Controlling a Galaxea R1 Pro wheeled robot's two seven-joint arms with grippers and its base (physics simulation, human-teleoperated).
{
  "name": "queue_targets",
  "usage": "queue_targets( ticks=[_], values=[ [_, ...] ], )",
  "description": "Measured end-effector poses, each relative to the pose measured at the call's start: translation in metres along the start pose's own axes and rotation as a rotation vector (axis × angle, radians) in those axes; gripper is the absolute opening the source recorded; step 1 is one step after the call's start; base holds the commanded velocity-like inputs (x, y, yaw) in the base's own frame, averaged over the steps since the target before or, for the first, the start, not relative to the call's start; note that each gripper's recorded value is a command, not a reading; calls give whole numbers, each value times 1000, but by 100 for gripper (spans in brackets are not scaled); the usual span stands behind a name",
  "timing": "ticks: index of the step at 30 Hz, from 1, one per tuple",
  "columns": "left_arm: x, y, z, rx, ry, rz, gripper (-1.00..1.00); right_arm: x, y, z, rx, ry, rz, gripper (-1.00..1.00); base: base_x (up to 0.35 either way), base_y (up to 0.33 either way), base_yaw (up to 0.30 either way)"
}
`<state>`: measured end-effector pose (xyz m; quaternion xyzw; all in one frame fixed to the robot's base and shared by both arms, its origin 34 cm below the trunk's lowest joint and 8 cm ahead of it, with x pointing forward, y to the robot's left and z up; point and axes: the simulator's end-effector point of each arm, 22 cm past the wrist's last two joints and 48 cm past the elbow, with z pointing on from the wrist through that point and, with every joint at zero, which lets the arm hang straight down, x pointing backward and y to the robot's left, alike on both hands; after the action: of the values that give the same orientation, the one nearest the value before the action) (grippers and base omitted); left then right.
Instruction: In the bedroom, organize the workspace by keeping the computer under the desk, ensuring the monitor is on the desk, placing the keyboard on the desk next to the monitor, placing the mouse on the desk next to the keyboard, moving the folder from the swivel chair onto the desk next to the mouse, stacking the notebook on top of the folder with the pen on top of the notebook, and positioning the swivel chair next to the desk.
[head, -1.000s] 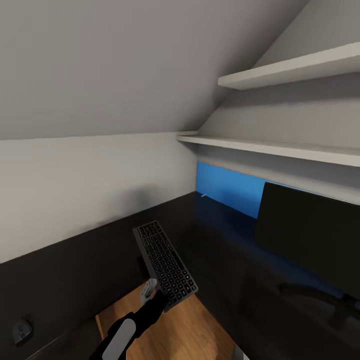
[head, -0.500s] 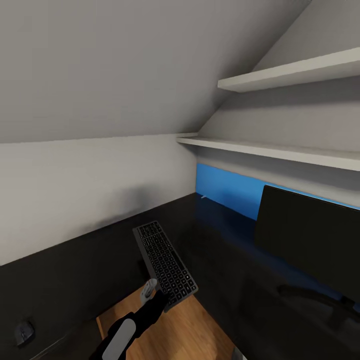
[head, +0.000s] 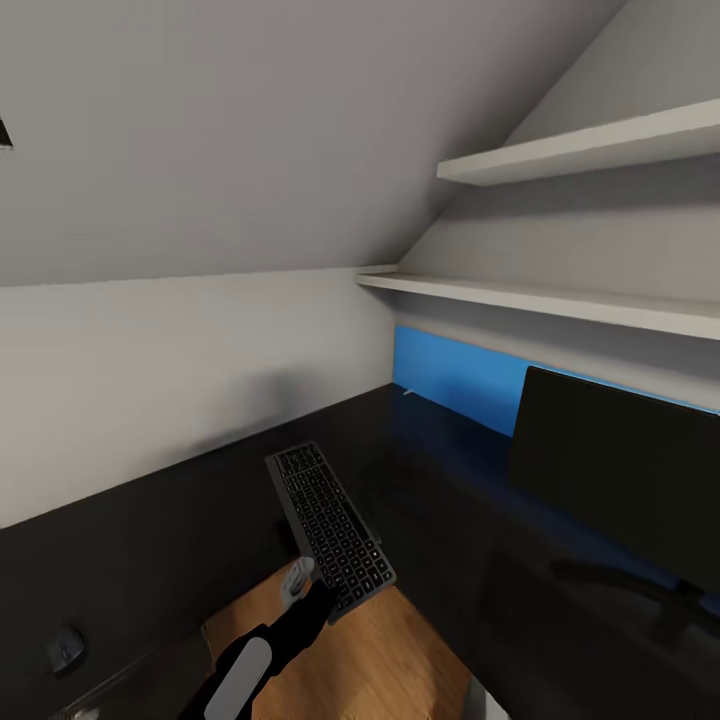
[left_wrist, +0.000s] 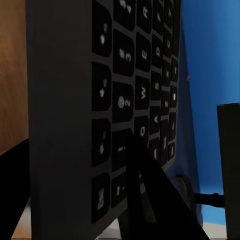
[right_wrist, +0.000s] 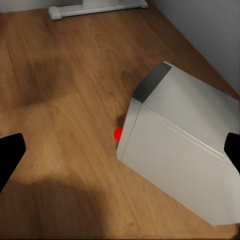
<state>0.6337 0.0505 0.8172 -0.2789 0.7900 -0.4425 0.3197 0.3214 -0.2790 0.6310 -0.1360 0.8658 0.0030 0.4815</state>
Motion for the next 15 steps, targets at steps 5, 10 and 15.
queue_targets(
  ticks=[5,10,15],
  values=[
    [0,0,0,0,0,0,-100,0,0,0,0,0,0,100,-278,139,0],
    [-1,0,0,0,0,1,-100,0,0,0,0,1,0,100,-289,145,0],
    [-1,1,0,-2,-1,2,-100,0,0,0,1,1,0,100,-289,146,0]
  ],
)
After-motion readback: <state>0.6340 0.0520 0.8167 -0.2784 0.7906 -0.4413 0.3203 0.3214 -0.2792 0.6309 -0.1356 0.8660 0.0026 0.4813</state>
